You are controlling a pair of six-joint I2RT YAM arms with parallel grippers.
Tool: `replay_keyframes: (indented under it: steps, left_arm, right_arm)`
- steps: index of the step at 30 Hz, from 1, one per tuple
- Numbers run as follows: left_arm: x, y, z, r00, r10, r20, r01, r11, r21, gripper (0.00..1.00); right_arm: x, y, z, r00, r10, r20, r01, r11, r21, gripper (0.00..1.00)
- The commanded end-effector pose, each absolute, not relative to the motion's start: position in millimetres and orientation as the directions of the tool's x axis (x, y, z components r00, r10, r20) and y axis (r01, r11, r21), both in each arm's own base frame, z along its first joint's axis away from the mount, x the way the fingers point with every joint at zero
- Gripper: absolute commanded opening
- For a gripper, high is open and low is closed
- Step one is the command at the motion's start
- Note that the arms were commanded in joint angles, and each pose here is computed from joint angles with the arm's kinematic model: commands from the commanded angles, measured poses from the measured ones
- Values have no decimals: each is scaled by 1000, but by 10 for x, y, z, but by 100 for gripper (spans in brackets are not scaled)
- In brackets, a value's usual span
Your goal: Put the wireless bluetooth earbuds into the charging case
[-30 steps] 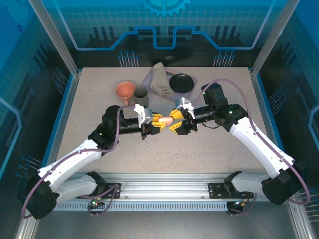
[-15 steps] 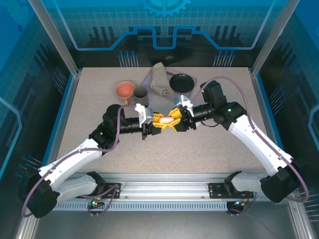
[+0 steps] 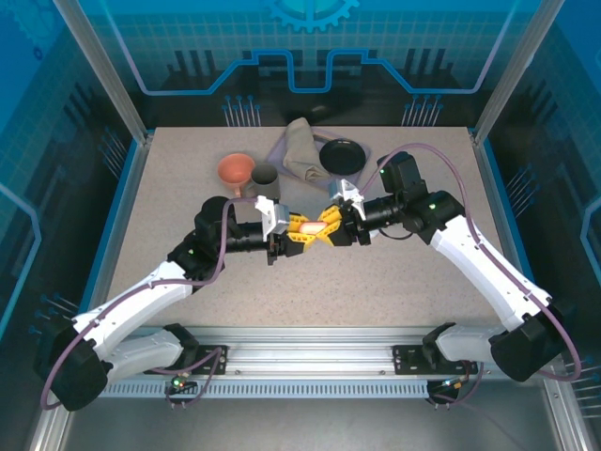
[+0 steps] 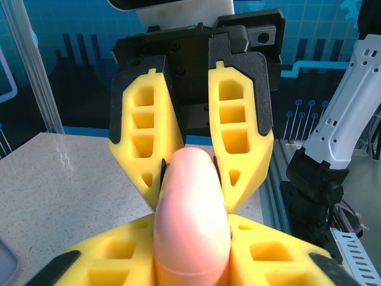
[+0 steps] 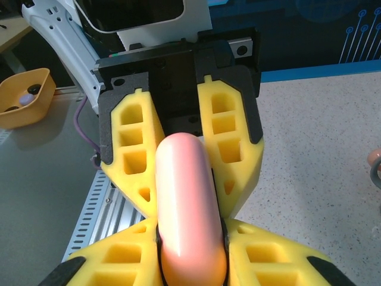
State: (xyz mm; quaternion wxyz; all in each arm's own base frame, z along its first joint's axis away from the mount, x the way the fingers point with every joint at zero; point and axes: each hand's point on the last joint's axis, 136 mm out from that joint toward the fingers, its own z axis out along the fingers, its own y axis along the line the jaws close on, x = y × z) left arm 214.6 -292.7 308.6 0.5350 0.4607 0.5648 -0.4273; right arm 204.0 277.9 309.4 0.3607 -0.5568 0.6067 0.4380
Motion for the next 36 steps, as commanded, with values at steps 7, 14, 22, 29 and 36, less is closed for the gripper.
replay_keyframes:
  steps: [7, 14, 22, 29, 36]
  left_arm:
    - [2165, -2854, 3152, 52, 80, -995, 961, 267, 72, 58]
    - [2106, -2673, 3159, 76, 107, -991, 933, 342, 109, 78]
    - [2215, -2375, 3354, 126, 93, -988, 836, 526, 156, 99]
    - [2251, -2338, 3335, 116, 104, -988, 820, 551, 154, 99]
    - [2249, -2340, 3310, 107, 107, -988, 822, 550, 149, 99]
  right_arm:
    - [2078, 2650, 2994, -229, -371, -900, -973, 58, 223, 19]
    - [2277, 2558, 2567, -392, -432, -812, -919, 211, 332, 18]
    - [2508, 2633, 1819, -665, -426, -613, -746, 367, 555, 16]
    - [2634, 2692, 1143, -790, -429, -437, -609, 469, 640, 15]
    - [2716, 2706, 645, -853, -443, -274, -500, 549, 670, 14]
